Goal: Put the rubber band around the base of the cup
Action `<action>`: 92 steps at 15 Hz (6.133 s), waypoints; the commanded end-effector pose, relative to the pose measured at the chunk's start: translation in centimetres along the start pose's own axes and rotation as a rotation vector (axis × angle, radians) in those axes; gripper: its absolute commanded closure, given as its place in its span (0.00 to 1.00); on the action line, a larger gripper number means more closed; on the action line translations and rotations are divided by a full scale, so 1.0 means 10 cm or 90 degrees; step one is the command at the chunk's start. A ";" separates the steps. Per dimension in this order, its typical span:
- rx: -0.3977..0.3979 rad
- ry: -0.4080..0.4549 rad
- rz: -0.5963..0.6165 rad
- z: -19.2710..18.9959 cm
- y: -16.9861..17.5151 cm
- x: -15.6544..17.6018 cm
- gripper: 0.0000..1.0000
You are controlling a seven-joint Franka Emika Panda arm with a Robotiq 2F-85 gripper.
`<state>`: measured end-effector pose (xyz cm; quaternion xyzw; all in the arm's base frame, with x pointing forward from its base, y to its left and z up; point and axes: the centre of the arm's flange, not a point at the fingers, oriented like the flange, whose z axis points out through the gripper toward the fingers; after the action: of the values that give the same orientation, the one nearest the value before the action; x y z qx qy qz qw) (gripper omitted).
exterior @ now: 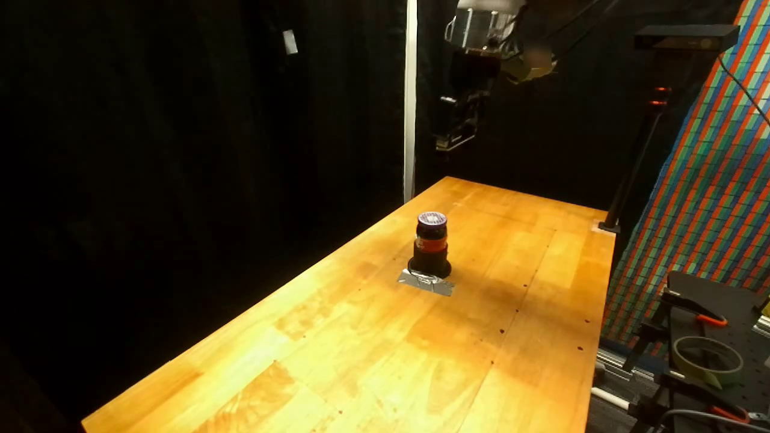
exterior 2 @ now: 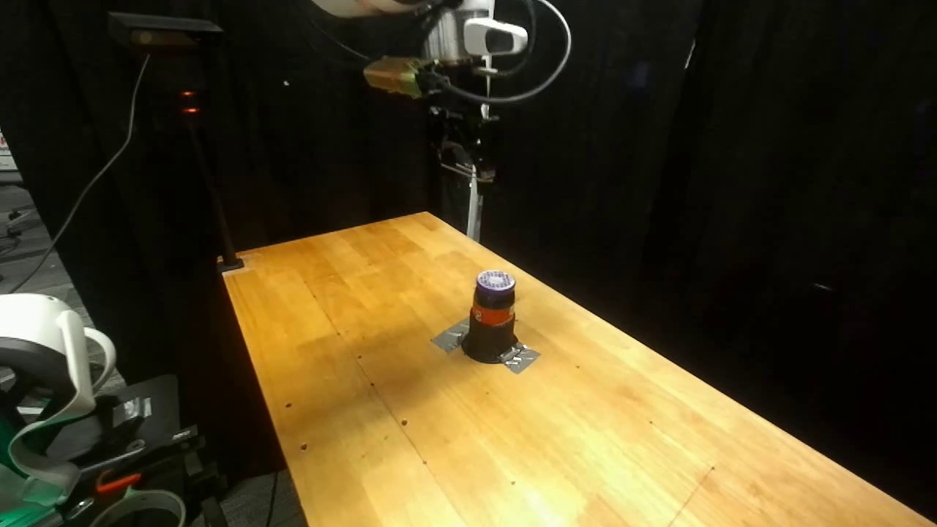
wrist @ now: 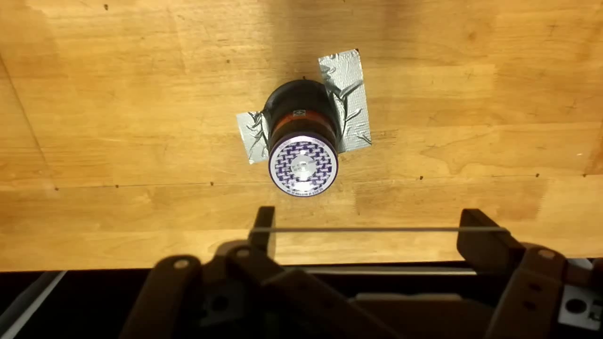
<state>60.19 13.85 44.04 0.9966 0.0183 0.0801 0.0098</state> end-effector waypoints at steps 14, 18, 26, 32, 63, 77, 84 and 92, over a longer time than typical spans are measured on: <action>-0.007 -0.160 0.046 1.64 0.27 1.23 0.00; 0.006 -0.182 0.041 1.78 0.30 1.25 0.00; 0.029 -0.247 0.037 1.99 0.33 1.14 0.00; 0.044 -0.304 0.012 1.94 0.28 0.79 0.00; 0.043 0.297 -0.096 1.87 0.17 -1.41 0.79; -0.029 0.609 -0.145 2.13 0.07 -2.05 0.80; -0.007 0.507 -0.102 1.57 0.19 -1.75 0.84; -0.068 0.465 -0.059 0.27 0.37 -1.45 0.84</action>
<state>47.51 8.34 31.94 0.9021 0.0559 0.4261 0.0387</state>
